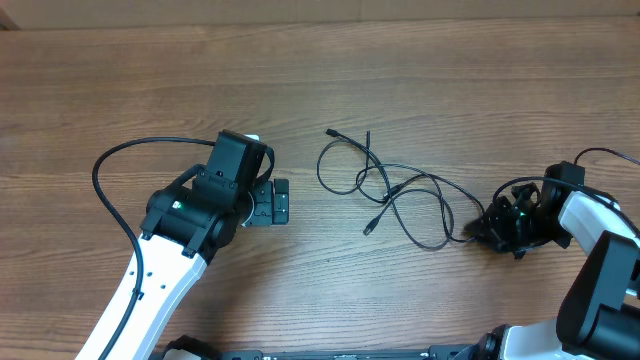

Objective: Untangle cables

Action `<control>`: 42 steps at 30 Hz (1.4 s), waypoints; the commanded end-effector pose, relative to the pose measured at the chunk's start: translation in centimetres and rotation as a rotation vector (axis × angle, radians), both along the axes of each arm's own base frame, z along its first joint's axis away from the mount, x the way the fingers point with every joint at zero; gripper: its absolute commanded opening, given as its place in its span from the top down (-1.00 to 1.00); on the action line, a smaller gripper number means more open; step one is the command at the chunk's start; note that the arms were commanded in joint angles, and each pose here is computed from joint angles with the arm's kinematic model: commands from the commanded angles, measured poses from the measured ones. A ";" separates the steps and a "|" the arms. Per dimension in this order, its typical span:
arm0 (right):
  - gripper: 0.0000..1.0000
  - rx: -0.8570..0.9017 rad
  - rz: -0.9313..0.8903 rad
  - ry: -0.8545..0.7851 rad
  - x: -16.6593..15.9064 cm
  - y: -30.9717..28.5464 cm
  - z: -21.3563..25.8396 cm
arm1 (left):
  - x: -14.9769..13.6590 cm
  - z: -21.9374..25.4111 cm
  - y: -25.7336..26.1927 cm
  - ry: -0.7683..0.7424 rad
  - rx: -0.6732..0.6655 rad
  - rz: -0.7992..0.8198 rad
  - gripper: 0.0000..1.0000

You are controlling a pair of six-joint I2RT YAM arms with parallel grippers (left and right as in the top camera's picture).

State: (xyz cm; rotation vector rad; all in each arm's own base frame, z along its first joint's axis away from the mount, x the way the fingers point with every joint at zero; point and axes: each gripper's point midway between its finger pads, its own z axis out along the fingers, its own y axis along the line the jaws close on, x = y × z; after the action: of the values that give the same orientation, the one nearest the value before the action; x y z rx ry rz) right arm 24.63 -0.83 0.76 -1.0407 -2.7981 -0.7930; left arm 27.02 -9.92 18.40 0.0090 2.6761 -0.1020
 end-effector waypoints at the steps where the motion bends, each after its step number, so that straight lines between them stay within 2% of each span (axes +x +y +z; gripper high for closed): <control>1: 0.92 -0.001 0.008 -0.042 0.8 0.0 0.0 | 0.1 0.2 0.1 -0.005 -0.011 0.013 -0.99; 4: 0.92 0.088 0.006 -0.151 3.2 0.9 2.2 | 0.1 0.2 0.1 -0.005 -0.011 0.013 -0.99; 8: 0.92 0.105 0.015 -0.267 5.8 0.8 6.1 | 0.1 0.2 0.1 -0.004 -0.011 0.013 -1.00; 12: 0.92 0.043 0.033 -0.415 8.2 -0.2 12.7 | 0.1 0.2 0.1 -0.004 -0.011 0.013 -0.99; 14: 0.92 -0.021 0.047 -0.550 9.4 -0.8 18.9 | 0.1 0.2 0.1 -0.004 -0.011 0.013 -0.99; 16: 0.92 -0.059 0.054 -0.634 9.8 -1.0 22.7 | 0.1 0.2 0.1 -0.005 -0.011 0.013 -1.00; 18: 0.93 -0.114 0.063 -0.771 10.0 -1.0 29.2 | 0.1 0.2 0.1 -0.004 -0.011 0.013 -0.99; 27: 0.93 -0.173 0.123 -1.079 8.6 2.3 43.5 | 0.1 0.2 0.1 -0.004 -0.011 0.013 -0.99; 42: 0.93 -0.038 0.262 -1.328 6.6 10.1 51.8 | 0.1 0.2 0.1 -0.005 -0.011 0.013 -0.99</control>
State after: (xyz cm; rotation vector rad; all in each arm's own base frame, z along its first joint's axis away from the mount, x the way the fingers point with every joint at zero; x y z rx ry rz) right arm 32.00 8.48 50.35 -0.0086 -3.7775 -1.7809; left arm 27.03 -9.92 18.40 0.0090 2.6757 -0.1022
